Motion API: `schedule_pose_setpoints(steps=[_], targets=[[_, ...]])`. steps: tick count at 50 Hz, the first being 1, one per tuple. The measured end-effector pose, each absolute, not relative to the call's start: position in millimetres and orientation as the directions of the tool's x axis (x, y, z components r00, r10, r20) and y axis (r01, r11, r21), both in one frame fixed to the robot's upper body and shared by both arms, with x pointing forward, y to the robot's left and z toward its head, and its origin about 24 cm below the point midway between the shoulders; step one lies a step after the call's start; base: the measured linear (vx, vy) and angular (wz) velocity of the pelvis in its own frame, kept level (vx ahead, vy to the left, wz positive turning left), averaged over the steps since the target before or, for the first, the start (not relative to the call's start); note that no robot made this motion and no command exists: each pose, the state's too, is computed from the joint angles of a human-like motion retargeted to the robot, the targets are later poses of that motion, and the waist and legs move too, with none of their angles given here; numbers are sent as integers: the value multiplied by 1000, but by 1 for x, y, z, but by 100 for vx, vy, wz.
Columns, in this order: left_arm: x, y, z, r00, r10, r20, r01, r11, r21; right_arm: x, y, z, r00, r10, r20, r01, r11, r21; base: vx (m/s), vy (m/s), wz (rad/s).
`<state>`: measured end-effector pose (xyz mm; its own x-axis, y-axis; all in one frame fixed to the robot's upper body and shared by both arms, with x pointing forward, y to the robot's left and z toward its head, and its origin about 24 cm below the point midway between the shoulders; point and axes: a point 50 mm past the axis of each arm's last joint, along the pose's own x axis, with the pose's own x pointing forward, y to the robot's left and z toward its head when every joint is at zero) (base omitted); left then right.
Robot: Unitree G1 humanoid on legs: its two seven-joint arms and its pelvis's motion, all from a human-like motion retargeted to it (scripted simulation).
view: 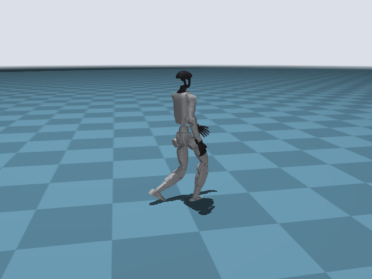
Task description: Walk
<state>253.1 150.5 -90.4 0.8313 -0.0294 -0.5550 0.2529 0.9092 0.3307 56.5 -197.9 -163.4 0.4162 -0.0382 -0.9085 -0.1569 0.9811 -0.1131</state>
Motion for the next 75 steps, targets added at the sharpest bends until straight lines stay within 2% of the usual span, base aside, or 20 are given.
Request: schedule_pose_setpoints(steps=[6,15,20,25,28,32,37,45,49,53,60,66,70,75], targets=[[202,152,-127,693,-11,-720,342,885,315,127,-202,-143,607,-73,-791,-151,967,-205,0,0,0],[96,183,-168,409,62,-910,407,880,243,234,-200,-74,886,-75,-457,-43,969,-242,0,1,-10],[48,193,-175,285,85,-955,399,895,199,257,-196,-49,936,-58,-346,-23,974,-225,0,0,0],[29,192,-178,223,91,-971,434,882,182,240,-190,-65,912,-53,-406,-40,975,-218,1,2,24],[45,192,-177,261,96,-961,456,865,210,217,-184,-87,864,-31,-503,-76,979,-190,-1,3,30],[96,190,-168,396,105,-912,447,846,291,180,-183,-116,764,-8,-645,-126,979,-162,0,0,0],[175,184,-142,602,117,-790,327,867,377,121,-194,-146,595,-32,-803,-142,979,-144,0,0,0],[277,168,-71,868,63,-493,149,914,378,34,-213,-166,345,-100,-933,-97,985,-141,0,-1,7],[288,163,-58,905,43,-424,131,918,373,8,-212,-168,274,-100,-957,-93,987,-129,0,0,0],[271,160,-73,882,46,-468,132,932,339,3,-211,-169,262,-109,-959,-90,987,-137,0,0,0],[211,157,-121,735,27,-677,264,909,322,85,-208,-157,490,-118,-864,-132,969,-207,-1,-1,7],[147,166,-153,558,33,-829,397,867,302,183,-207,-115,757,-120,-642,-67,963,-260,-1,-1,7],[104,176,-166,444,49,-895,413,875,253,232,-207,-77,877,-124,-465,5,969,-249,0,0,-5],[58,186,-175,327,80,-942,388,897,211,263,-202,-44,941,-108,-321,40,977,-210,0,0,0]])
